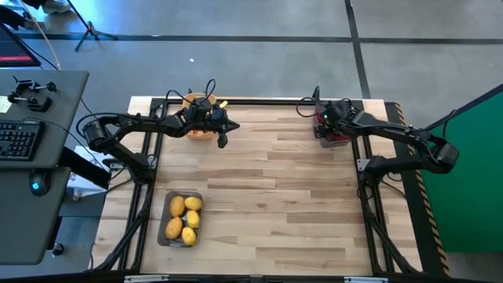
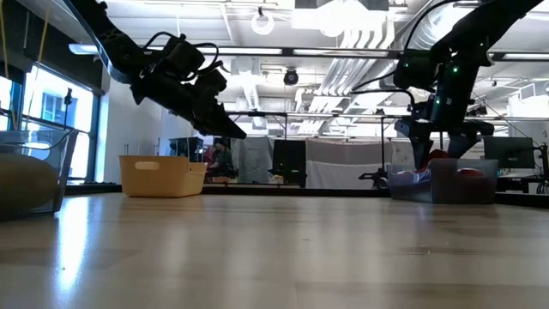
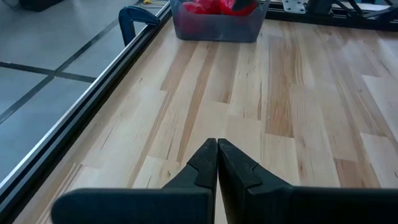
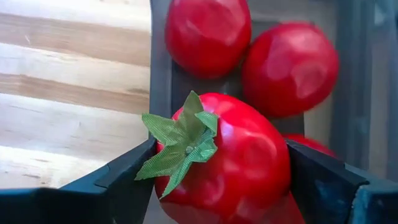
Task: Sort produce into baskets
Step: Put the tomato into the top gray bin, then adjust the top gray bin
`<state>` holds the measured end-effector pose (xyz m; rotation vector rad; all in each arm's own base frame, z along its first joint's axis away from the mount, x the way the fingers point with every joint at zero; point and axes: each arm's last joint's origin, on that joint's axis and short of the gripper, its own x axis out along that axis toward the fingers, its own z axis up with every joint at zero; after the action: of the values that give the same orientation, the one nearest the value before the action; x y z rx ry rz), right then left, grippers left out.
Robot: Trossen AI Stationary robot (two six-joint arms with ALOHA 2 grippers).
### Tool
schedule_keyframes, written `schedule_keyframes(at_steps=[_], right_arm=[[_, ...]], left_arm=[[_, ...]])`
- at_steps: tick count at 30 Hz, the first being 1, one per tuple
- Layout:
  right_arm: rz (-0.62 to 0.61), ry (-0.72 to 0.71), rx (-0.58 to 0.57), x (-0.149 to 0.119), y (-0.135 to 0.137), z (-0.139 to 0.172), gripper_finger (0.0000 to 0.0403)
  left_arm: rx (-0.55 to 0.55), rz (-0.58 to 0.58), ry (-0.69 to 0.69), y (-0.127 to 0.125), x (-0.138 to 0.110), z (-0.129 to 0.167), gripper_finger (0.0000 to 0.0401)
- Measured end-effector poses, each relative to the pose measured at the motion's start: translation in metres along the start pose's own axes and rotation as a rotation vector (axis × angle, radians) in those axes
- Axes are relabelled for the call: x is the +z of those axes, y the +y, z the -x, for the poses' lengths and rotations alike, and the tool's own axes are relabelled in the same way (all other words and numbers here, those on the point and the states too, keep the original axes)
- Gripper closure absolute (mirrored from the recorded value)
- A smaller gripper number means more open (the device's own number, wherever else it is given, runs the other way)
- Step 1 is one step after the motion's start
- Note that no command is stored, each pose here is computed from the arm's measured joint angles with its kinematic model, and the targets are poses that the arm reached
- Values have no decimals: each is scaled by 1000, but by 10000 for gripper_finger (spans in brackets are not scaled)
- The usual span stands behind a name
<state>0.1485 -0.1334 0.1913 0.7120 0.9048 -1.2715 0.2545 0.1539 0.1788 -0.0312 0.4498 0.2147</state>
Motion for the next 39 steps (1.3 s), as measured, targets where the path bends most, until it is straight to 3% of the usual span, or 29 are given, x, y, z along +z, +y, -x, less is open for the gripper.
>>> schedule_keyframes(at_steps=[6,14,24,29,33,39], right_arm=[[-7,29,4,-2,-1,0,81],[92,13,16,0,0,0,77],[96,15,23,0,1,0,77],[161,8,27,10,3,11,85],[216,-67,75,24,11,24,152],[288,-151,176,40,24,10,351]], left_arm=[[-2,-1,0,0,0,0,401],[-6,5,25,-1,-3,0,390],[-8,3,38,-1,-4,0,384],[4,-8,21,1,-2,0,387],[8,-4,12,1,-1,0,399],[12,-8,-2,2,0,0,400]])
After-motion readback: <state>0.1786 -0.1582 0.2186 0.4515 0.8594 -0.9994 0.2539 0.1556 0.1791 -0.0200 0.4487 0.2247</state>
